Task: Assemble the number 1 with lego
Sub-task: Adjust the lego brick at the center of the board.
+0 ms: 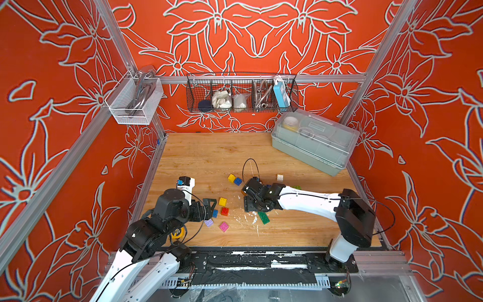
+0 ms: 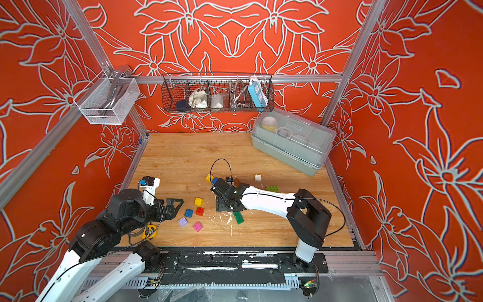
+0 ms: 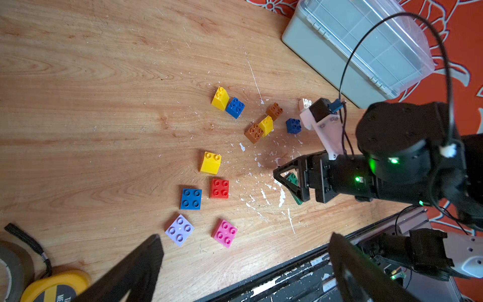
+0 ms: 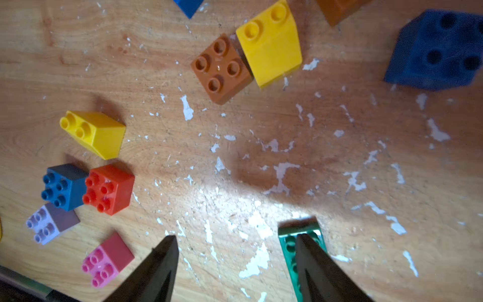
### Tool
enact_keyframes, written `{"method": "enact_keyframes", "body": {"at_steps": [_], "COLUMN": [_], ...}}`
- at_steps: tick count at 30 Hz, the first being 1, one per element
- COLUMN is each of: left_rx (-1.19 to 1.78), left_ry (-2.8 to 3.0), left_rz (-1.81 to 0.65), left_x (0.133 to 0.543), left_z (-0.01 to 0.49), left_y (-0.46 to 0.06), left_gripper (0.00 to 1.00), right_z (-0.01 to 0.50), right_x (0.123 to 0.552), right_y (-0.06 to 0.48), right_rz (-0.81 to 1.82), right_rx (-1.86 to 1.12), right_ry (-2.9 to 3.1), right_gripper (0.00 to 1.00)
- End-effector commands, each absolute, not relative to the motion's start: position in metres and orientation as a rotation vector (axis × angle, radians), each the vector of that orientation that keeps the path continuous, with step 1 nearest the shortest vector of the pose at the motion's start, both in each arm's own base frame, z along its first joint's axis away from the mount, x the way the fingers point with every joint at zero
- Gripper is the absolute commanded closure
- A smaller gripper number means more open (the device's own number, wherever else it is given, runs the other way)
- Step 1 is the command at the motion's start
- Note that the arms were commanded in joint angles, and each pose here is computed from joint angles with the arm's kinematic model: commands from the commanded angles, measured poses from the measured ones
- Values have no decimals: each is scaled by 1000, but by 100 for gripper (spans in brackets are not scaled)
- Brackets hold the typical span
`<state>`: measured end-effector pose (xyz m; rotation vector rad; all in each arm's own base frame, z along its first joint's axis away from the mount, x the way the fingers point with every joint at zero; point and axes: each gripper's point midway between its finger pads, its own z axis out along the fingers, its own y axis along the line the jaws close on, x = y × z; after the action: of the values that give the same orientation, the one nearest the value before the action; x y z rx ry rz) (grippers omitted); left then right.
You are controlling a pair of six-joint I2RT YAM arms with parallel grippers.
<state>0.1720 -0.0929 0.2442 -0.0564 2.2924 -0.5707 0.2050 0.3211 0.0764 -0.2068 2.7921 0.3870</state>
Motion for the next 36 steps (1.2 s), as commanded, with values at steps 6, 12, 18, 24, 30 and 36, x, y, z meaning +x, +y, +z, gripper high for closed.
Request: {"method": "enact_keyframes", "body": {"at_steps": [6, 12, 18, 24, 30, 36], "left_rx": [-27, -26, -14, -9, -6, -5], "left_ry": [2285, 2292, 2296, 2290, 2293, 2299], "left_rz": [-590, -586, -581, -581, -577, -575], "left_x": [172, 172, 170, 169, 168, 169], "left_z": [244, 243, 242, 244, 243, 242], "left_y": [-98, -98, -99, -99, -99, -100], "left_gripper": [1, 1, 1, 1, 1, 1], "right_z": [64, 43, 20, 19, 26, 41], "right_x": [155, 139, 136, 145, 164, 186], "right_y": [325, 345, 320, 273, 234, 222], "right_rz": [597, 627, 529, 329, 235, 233], "right_rx": [-195, -218, -127, -50, -9, -47], "right_ry": [2840, 2873, 2899, 2883, 2834, 2793], "right_gripper": [25, 26, 26, 26, 25, 24]}}
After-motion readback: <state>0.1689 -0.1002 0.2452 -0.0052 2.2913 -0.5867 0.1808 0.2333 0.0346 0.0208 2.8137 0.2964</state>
